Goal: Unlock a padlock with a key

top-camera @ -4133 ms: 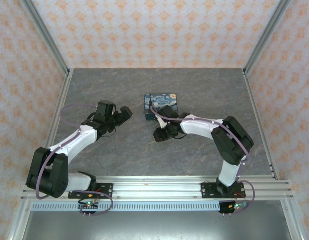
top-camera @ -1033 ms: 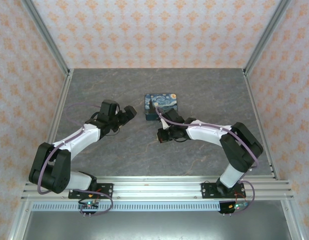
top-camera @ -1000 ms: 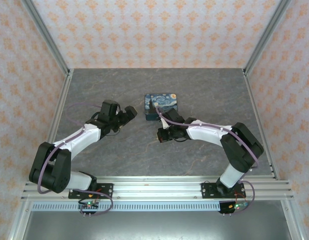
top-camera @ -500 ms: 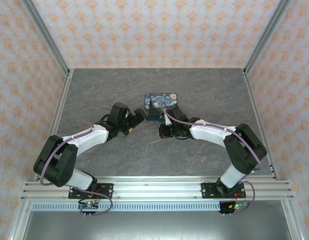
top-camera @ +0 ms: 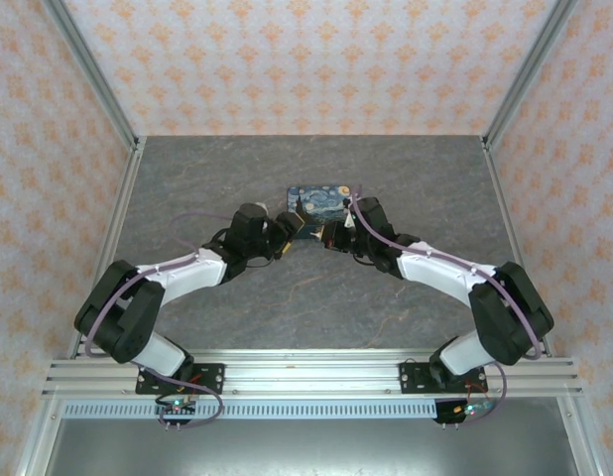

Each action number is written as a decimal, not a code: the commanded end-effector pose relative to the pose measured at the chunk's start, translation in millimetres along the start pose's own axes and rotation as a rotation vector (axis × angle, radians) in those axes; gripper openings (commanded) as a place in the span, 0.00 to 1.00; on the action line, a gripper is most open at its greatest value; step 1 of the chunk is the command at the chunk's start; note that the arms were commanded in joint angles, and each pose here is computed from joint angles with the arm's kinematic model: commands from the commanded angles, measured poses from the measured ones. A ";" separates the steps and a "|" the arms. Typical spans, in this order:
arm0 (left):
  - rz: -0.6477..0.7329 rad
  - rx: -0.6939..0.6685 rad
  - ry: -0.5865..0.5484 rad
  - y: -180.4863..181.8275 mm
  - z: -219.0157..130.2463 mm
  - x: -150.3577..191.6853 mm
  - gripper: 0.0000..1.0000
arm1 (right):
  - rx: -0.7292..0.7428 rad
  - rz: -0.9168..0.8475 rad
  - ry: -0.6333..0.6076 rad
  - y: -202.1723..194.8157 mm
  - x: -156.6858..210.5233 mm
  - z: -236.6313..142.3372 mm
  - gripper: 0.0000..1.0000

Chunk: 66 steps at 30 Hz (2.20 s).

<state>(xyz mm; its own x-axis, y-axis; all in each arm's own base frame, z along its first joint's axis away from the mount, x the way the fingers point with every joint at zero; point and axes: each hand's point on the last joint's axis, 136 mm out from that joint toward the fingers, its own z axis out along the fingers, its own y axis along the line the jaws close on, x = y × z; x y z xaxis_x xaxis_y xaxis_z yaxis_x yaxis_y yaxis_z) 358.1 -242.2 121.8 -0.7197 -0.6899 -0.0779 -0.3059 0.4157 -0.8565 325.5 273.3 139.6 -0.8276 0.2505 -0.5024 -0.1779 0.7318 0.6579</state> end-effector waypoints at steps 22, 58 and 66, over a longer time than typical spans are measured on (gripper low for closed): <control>-0.018 0.118 -0.012 -51.9 25.0 10.5 0.32 | -0.047 0.025 -0.092 11.7 -17.0 -14.1 0.00; 0.489 0.299 0.160 -114.3 18.8 29.9 0.00 | -0.404 0.060 -0.152 19.6 -50.4 -79.0 0.57; 0.434 0.354 0.169 -122.6 22.9 28.4 0.00 | -0.442 0.052 -0.118 23.0 -46.4 -73.3 0.54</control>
<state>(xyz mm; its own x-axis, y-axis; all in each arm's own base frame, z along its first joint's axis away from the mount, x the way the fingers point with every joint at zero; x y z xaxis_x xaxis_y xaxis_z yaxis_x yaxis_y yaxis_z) 386.5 -318.8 197.6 -0.8344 -0.3945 -0.3849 0.1937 0.4440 -0.8748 322.4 226.7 208.1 -0.7879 0.3861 -0.4797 -0.3089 0.4261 0.8503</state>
